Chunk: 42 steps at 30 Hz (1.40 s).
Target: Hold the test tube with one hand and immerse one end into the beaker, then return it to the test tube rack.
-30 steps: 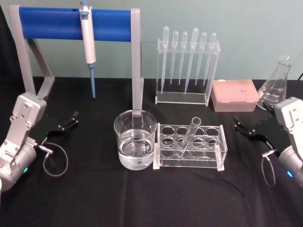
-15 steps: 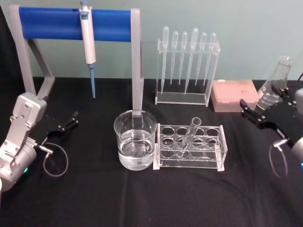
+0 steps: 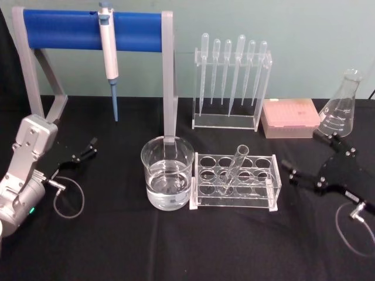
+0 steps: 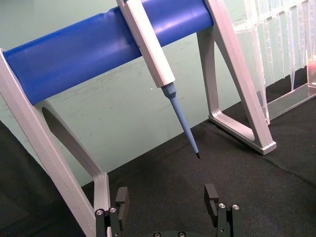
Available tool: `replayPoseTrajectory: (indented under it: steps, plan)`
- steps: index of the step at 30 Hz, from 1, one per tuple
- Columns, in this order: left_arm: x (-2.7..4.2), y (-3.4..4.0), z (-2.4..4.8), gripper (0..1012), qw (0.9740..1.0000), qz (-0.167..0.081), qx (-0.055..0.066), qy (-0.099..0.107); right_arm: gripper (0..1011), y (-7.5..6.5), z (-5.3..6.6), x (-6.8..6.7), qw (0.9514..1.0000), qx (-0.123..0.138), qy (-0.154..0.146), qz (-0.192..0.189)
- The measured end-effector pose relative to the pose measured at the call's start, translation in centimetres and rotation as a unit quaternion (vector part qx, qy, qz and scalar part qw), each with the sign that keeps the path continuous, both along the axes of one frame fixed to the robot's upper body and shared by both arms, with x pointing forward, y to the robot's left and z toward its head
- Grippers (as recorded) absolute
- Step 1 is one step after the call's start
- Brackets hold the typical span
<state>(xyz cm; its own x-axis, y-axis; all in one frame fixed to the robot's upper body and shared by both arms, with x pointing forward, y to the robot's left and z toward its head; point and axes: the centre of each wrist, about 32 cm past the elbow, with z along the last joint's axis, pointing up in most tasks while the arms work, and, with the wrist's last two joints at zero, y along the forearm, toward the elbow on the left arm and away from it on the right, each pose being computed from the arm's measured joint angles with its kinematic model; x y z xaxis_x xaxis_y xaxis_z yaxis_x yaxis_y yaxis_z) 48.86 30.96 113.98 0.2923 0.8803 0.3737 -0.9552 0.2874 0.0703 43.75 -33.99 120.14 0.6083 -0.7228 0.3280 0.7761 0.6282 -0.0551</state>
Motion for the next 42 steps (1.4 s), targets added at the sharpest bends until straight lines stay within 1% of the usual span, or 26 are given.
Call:
replayPoseTrajectory:
  steps: [1,2,5,8,11,14,21,27,31,34,42]
  plan:
    - [0.00,0.00,0.00,1000,1.0000,0.000,0.000,0.000,1003,-0.1,0.0,0.0,1.0000,0.001,0.004,0.008]
    - [0.00,0.00,0.00,1000,1.0000,0.000,0.000,0.000,1003,-0.2,-0.2,0.0,0.9996,0.005,0.014,0.025]
    - [0.00,0.00,0.00,1000,1.0000,0.000,0.000,0.000,1003,-0.3,-0.3,0.1,0.9984,0.009,0.025,0.050]
    - [0.00,0.00,0.00,1000,1.0000,0.000,0.000,0.000,1003,-0.2,-0.4,0.4,0.9953,0.014,0.037,0.088]
    - [0.00,0.00,0.00,1000,1.0000,0.000,0.000,0.000,1002,0.1,-0.4,0.7,0.9928,0.018,0.042,0.110]
    - [0.00,0.00,0.00,1000,1.0000,0.000,0.000,0.000,1003,0.5,-0.4,0.9,0.9912,0.022,0.048,0.121]
    - [0.00,0.00,0.00,1000,1.0000,0.000,0.000,0.000,1003,2.0,-0.6,1.7,0.9862,0.049,0.080,0.136]
    - [0.00,0.00,0.00,1000,1.0000,0.000,0.000,0.000,1003,3.1,-0.7,2.5,0.9848,0.065,0.089,0.134]
    - [0.00,0.00,0.00,1000,1.0000,0.000,0.000,0.000,1003,3.6,-0.8,3.0,0.9850,0.067,0.091,0.130]
    - [0.00,0.00,0.00,1000,1.0000,0.000,0.000,0.000,1003,4.3,-1.0,3.7,0.9851,0.065,0.093,0.129]
    - [0.00,0.00,0.00,1000,1.0000,0.000,0.000,0.000,1003,5.1,-1.0,4.7,0.9856,0.060,0.092,0.128]
